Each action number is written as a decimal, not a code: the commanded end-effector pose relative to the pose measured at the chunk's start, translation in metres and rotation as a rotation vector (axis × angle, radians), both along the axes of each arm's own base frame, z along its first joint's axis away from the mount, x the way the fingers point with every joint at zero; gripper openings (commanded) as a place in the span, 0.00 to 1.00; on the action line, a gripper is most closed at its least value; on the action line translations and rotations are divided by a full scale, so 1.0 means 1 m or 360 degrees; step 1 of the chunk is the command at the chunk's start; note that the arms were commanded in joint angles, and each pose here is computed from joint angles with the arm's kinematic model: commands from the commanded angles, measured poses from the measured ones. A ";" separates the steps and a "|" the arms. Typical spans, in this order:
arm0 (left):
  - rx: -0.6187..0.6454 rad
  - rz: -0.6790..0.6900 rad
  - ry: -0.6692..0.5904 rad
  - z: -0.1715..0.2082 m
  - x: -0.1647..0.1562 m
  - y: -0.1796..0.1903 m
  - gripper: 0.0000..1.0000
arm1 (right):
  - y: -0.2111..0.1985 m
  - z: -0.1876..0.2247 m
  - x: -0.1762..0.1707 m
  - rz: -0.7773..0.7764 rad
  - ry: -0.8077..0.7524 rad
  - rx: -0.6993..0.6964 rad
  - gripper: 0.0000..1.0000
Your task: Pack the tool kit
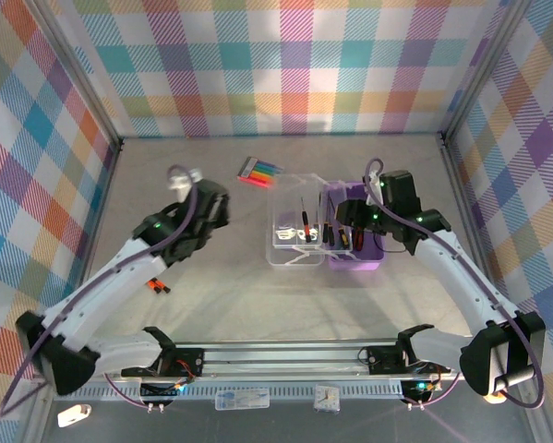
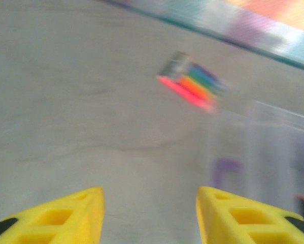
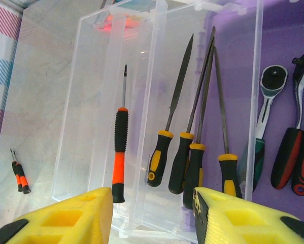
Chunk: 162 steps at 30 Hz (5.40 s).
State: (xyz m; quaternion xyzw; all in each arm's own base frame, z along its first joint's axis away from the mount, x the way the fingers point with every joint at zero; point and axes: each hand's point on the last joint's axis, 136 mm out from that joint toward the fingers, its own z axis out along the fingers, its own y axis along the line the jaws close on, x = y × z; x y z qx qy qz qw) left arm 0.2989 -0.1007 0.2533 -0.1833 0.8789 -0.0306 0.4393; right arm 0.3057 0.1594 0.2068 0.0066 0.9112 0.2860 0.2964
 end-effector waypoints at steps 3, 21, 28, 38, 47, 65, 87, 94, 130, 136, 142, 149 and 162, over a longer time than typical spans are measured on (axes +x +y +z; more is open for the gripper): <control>-0.0077 0.0612 0.0225 -0.056 -0.052 0.114 0.45 | 0.017 0.006 -0.002 0.0075 -0.0049 0.0105 0.46; -0.0477 0.1079 0.0708 -0.197 -0.049 0.173 0.50 | 0.009 -0.003 -0.007 0.0074 -0.0113 0.0020 0.54; -0.0521 0.1037 0.0833 -0.231 -0.049 0.168 0.56 | 0.010 -0.003 -0.008 0.0086 -0.0111 0.0033 0.57; -0.0452 0.0830 0.0958 -0.248 -0.026 0.149 0.42 | 0.008 -0.001 -0.006 0.0074 -0.0113 0.0006 0.57; -0.0362 0.0604 0.0963 -0.250 -0.008 0.112 0.35 | 0.006 0.004 -0.005 0.0066 -0.0119 -0.0010 0.57; -0.0276 0.0158 0.0913 -0.236 0.024 0.033 0.03 | 0.002 0.012 -0.004 0.0031 -0.0134 -0.0025 0.56; -0.0067 -0.0417 0.0543 -0.083 0.061 -0.082 0.00 | -0.009 -0.009 -0.004 -0.0055 -0.0071 -0.0105 0.56; -0.0103 -0.0684 0.0360 -0.027 0.064 -0.160 0.00 | -0.030 -0.013 -0.002 -0.0231 -0.0103 -0.0180 0.56; -0.0322 -0.0793 0.0452 -0.094 0.070 -0.283 0.00 | -0.029 -0.014 -0.008 -0.0216 -0.0081 -0.0141 0.57; -0.0328 -0.0771 0.0411 -0.085 0.070 -0.278 0.08 | -0.030 -0.012 -0.009 -0.0215 -0.0093 -0.0144 0.57; -0.0323 -0.0822 0.0426 -0.077 0.066 -0.279 0.25 | -0.028 -0.008 -0.008 -0.0210 -0.0097 -0.0127 0.57; -0.0291 -0.0863 0.0348 -0.050 0.061 -0.269 0.31 | -0.025 -0.001 -0.009 -0.0201 -0.0113 -0.0097 0.57; -0.0002 -0.0168 0.0140 -0.029 0.040 -0.054 0.47 | -0.011 0.013 -0.011 -0.0116 -0.0139 0.0031 0.58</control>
